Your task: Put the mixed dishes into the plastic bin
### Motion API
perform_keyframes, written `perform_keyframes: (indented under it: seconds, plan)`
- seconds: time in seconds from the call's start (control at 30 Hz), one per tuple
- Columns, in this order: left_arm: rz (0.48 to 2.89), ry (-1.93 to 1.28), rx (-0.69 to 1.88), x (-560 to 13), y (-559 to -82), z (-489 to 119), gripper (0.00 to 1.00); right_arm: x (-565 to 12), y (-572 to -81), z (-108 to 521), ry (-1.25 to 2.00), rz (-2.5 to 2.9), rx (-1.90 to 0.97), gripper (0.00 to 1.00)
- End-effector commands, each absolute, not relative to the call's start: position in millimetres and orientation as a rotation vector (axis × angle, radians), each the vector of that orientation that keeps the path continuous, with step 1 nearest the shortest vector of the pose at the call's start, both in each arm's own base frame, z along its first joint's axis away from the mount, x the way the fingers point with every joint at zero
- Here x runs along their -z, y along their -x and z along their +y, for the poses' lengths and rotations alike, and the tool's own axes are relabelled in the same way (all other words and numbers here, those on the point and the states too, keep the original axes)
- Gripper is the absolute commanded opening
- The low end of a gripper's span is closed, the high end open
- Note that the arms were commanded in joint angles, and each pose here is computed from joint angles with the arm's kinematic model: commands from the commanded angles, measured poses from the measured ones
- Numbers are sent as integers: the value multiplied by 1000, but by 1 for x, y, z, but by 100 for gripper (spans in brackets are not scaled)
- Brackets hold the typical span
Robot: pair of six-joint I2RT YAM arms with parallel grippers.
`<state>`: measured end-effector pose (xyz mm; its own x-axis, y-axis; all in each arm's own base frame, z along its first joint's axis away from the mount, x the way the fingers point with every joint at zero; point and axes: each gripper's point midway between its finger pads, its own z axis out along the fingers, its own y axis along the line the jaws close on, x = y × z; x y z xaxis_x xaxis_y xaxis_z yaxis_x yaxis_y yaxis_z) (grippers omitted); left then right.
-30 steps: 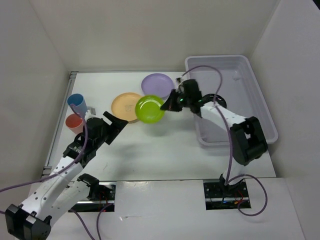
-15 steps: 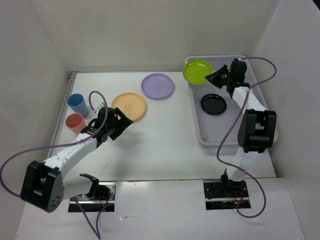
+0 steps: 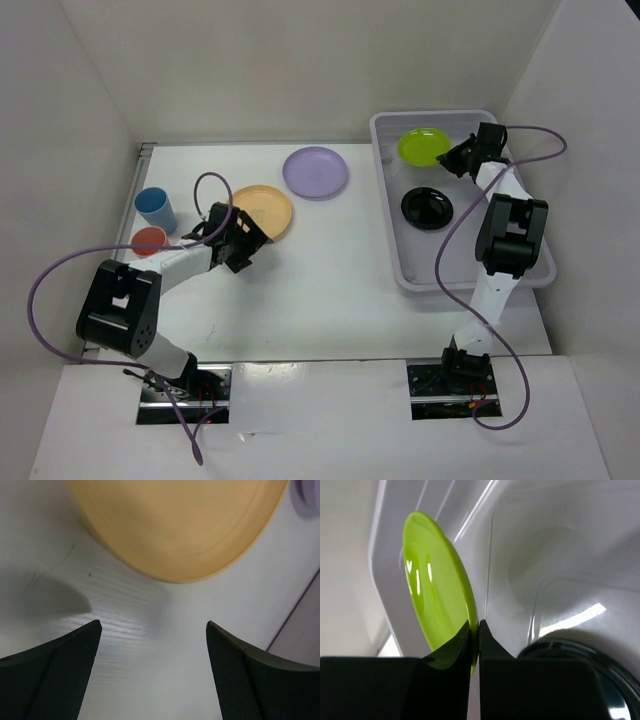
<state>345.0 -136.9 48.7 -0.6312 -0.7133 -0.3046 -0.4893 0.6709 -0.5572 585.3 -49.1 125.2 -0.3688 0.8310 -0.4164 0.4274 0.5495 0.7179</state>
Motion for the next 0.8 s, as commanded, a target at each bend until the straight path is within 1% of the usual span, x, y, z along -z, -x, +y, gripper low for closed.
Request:
perform_keyframes:
  seconds: [0.0, 0.03, 0.13, 0.27, 0.3, 0.37, 0.43, 0.5, 0.53, 0.57, 0.6, 0.63, 0.7, 0.73, 0.77]
  plan:
    - [2276, 883, 647, -80, -372, -140, 92, -133, -599, -62, -1051, 1963, -574, 9]
    - [2270, 887, 637, -80, -374, -135, 92, -130, -597, -66, -1069, 1968, -548, 21]
    - [2277, 908, 643, -79, -373, -129, 92, -114, -595, -72, -1115, 1981, -532, 27]
    - [2262, 880, 668, -94, -369, -127, 93, -98, -593, -75, -1155, 1999, -504, 27]
    - [2234, 866, 685, -106, -370, -127, 93, -91, -592, -75, -1166, 2014, -499, 27]
    - [2229, 871, 681, -113, -365, -120, 93, -91, -592, -75, -1166, 2015, -499, 29]
    - [2213, 838, 684, -127, -359, -118, 93, -104, -590, -65, -1127, 2015, -517, 29]
    - [2172, 821, 694, -145, -355, -113, 93, -126, -588, -57, -1058, 2003, -483, 32]
    - [2168, 818, 684, -149, -351, -109, 93, -160, -585, -39, -989, 1974, -495, 33]
    - [2132, 802, 702, -165, -347, -108, 93, -177, -583, -27, -946, 1956, -501, 36]
    - [2118, 786, 690, -171, -344, -106, 93, -199, -580, -13, -894, 1935, -503, 44]
    - [2114, 780, 666, -174, -339, -101, 93, -238, -571, 24, -807, 1904, -551, 47]
    - [2048, 769, 679, -197, -331, -95, 93, -266, -558, 64, -709, 1887, -566, 54]
    - [2042, 756, 678, -202, -327, -94, 93, -285, -544, 105, -635, 1883, -609, 58]
    - [2010, 754, 684, -212, -323, -91, 93, -287, -536, 125, -599, 1896, -635, 59]
